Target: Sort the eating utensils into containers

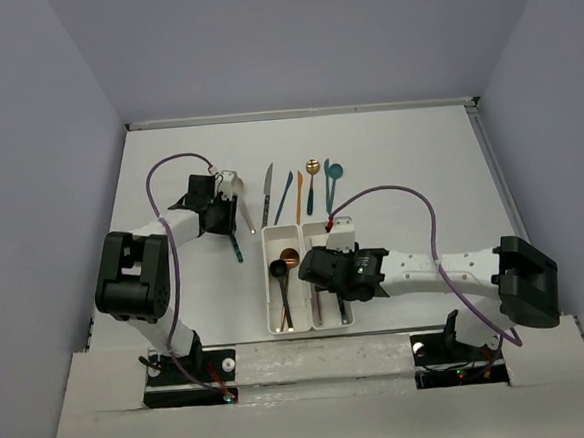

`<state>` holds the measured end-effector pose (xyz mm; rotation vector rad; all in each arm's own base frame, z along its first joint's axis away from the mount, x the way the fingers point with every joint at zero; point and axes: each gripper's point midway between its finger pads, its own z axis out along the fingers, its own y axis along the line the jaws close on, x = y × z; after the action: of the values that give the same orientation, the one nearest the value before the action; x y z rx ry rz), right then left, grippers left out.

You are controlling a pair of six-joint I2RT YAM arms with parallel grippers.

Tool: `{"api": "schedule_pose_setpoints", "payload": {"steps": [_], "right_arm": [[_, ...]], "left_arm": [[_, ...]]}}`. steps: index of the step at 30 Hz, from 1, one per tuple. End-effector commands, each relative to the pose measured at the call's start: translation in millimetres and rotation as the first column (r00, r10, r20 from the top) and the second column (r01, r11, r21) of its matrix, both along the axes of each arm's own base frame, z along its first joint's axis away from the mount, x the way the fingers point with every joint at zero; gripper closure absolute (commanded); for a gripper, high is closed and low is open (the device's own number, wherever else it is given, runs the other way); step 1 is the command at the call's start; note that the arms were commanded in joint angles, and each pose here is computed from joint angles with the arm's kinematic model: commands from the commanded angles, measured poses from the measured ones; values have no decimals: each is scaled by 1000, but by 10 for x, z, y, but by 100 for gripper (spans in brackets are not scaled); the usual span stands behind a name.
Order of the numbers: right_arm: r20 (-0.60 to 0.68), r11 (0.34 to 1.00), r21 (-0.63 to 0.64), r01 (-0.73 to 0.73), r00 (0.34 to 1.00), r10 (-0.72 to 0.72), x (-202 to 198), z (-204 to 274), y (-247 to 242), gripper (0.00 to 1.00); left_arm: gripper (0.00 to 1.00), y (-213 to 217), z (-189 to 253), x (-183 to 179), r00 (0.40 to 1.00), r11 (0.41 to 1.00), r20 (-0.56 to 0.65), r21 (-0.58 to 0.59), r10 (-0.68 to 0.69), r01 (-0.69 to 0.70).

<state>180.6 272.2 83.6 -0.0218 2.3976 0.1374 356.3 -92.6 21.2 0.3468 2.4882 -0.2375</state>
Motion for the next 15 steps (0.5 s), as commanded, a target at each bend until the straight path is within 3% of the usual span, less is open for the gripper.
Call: {"api": "schedule_pose_setpoints", "payload": {"steps": [1, 6, 14, 15], "right_arm": [[68, 998, 43, 42, 997, -45, 82, 188, -61, 40], [90, 997, 63, 46, 995, -52, 92, 279, -104, 40], [102, 994, 90, 59, 992, -68, 81, 345, -176, 40], [108, 993, 96, 67, 991, -78, 83, 358, -202, 40]], "left_arm": [[64, 223, -71, 10, 993, 995, -59, -5, 99, -99], [98, 598, -35, 139, 971, 971, -49, -38, 233, -235], [100, 400, 234, 74, 985, 972, 0, -162, 174, -172], [100, 285, 615, 72, 987, 967, 89, -232, 134, -110]]}}
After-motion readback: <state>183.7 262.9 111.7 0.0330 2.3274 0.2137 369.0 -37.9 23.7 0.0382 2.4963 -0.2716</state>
